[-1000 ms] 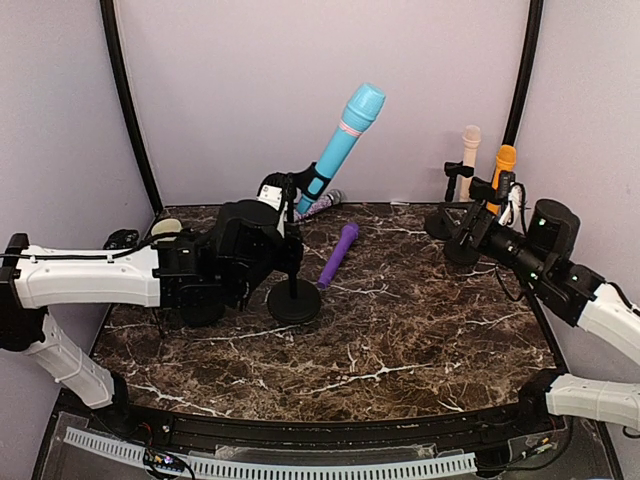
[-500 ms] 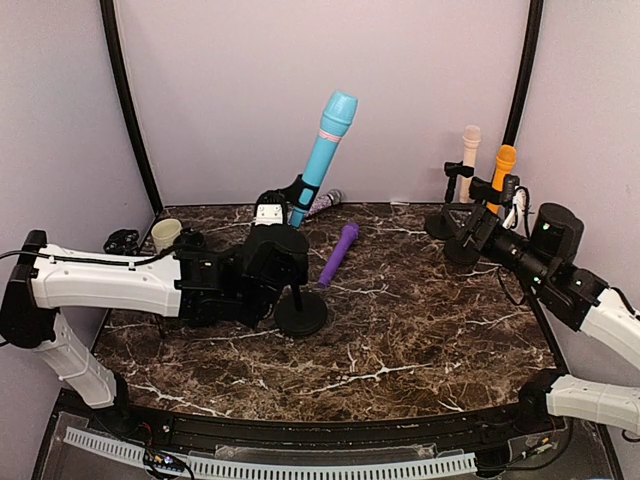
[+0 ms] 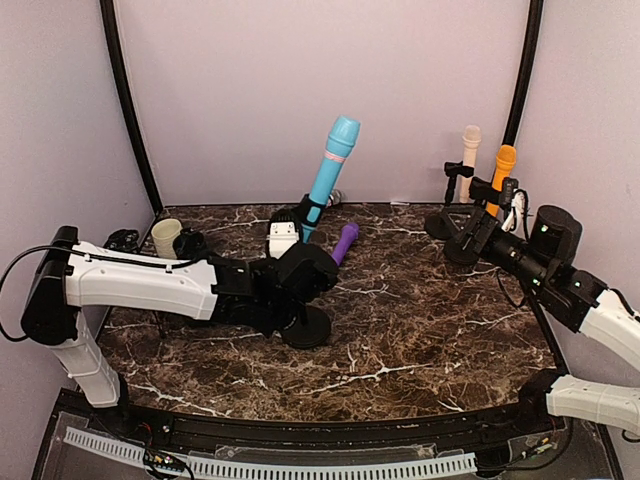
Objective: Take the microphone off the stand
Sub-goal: Place the microphone stand with the microphone at the center of the board.
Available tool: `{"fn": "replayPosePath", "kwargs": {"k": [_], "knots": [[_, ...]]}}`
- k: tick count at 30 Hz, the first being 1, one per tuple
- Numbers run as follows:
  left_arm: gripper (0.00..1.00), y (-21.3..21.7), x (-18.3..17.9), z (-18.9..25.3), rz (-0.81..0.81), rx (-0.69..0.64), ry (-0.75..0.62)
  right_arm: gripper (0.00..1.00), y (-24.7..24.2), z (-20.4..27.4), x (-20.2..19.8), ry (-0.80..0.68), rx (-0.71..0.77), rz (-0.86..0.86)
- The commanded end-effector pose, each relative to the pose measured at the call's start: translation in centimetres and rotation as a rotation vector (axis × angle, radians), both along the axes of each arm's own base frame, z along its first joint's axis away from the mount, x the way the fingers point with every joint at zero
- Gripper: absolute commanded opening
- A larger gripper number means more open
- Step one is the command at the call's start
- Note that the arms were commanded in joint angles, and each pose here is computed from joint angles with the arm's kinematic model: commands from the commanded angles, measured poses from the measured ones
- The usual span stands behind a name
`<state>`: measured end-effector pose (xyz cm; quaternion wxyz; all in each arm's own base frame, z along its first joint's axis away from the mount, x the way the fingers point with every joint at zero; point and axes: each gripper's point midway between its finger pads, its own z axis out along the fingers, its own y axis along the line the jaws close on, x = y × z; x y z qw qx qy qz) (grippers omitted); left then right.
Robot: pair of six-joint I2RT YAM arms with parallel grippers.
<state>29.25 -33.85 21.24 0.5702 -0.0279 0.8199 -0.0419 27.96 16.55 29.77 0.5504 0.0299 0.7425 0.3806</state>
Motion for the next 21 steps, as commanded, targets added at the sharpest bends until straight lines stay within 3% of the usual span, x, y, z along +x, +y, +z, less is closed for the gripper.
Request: {"fn": "replayPosePath", "kwargs": {"k": [1, 5, 7, 11, 21], "knots": [[0.23, -0.3, -0.1, 2.3, 0.027, -0.096, -0.038, 0.98, -0.3, 0.4, 0.1, -0.02, 0.019, -0.014], [0.54, -1.1, -0.3, 1.5, -0.034, -0.066, -0.009, 0.99, -0.2, 0.5, 0.2, -0.019, 0.018, -0.014], [0.6, -0.9, -0.5, 1.4, -0.053, -0.052, -0.003, 0.98, -0.3, 0.6, 0.1, -0.019, 0.018, -0.016], [0.68, -0.7, -1.1, 1.4, -0.112, -0.023, 0.012, 0.98, -0.4, 0.7, 0.1, -0.02, 0.013, -0.021], [0.77, 1.4, -3.7, 2.4, -0.342, 0.175, 0.028, 0.98, -0.6, 0.6, -0.1, -0.01, -0.002, -0.024]]}}
